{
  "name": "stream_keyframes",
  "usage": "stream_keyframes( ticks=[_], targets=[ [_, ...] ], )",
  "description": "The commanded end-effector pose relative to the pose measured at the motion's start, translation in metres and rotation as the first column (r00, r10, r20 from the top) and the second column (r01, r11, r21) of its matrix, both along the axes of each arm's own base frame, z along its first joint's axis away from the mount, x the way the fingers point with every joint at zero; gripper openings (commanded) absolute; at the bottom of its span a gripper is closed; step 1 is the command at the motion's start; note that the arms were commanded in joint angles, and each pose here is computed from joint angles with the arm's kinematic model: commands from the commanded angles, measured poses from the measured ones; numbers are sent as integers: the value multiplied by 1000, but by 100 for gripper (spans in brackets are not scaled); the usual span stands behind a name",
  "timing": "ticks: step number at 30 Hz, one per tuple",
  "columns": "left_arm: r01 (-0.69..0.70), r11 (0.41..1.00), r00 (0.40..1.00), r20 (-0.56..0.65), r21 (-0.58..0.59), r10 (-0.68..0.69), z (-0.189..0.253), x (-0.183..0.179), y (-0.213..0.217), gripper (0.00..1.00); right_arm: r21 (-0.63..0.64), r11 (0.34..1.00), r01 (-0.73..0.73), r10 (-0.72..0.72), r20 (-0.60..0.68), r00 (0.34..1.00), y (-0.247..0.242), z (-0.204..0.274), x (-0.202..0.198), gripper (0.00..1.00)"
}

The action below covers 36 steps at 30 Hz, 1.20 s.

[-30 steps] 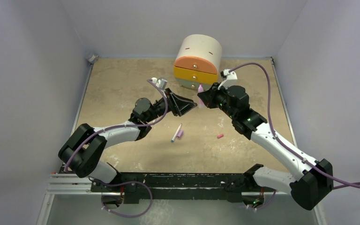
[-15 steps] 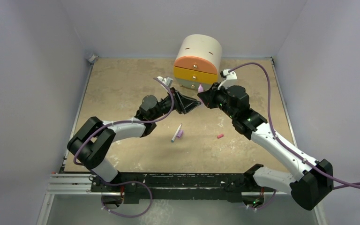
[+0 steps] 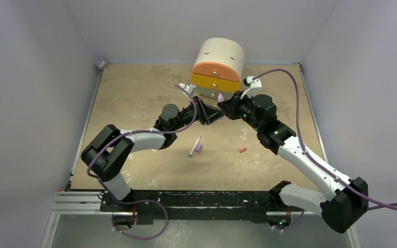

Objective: Insert the pens into the pen caps

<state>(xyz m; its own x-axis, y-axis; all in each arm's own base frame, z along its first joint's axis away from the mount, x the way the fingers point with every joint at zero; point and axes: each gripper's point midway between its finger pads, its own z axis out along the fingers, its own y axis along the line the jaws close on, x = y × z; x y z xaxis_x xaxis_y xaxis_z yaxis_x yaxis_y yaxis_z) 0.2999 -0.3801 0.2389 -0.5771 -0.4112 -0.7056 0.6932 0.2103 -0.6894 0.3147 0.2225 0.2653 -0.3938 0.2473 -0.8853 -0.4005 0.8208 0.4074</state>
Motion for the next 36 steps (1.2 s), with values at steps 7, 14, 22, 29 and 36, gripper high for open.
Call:
stream_keyframes(
  ticks=[7,14,22,29,36],
  targets=[
    [37,994,997,68,-107,-30,34,-2,-7,2,41,998,-43,40,58,997,6,18,-4,0],
    [77,995,994,87,-71,-70,23,-4,-7,0,28,999,-35,34,67,997,2,17,-6,5],
    [31,988,999,43,-149,-25,6,27,36,0,40,998,54,-60,180,982,-26,47,-15,50],
    [-121,983,992,23,-135,125,7,56,68,0,-53,998,-25,29,80,996,-19,-16,-26,53],
    [-440,877,898,76,193,434,2,87,114,0,-61,988,-139,122,-225,967,26,-109,-57,55]
  ],
)
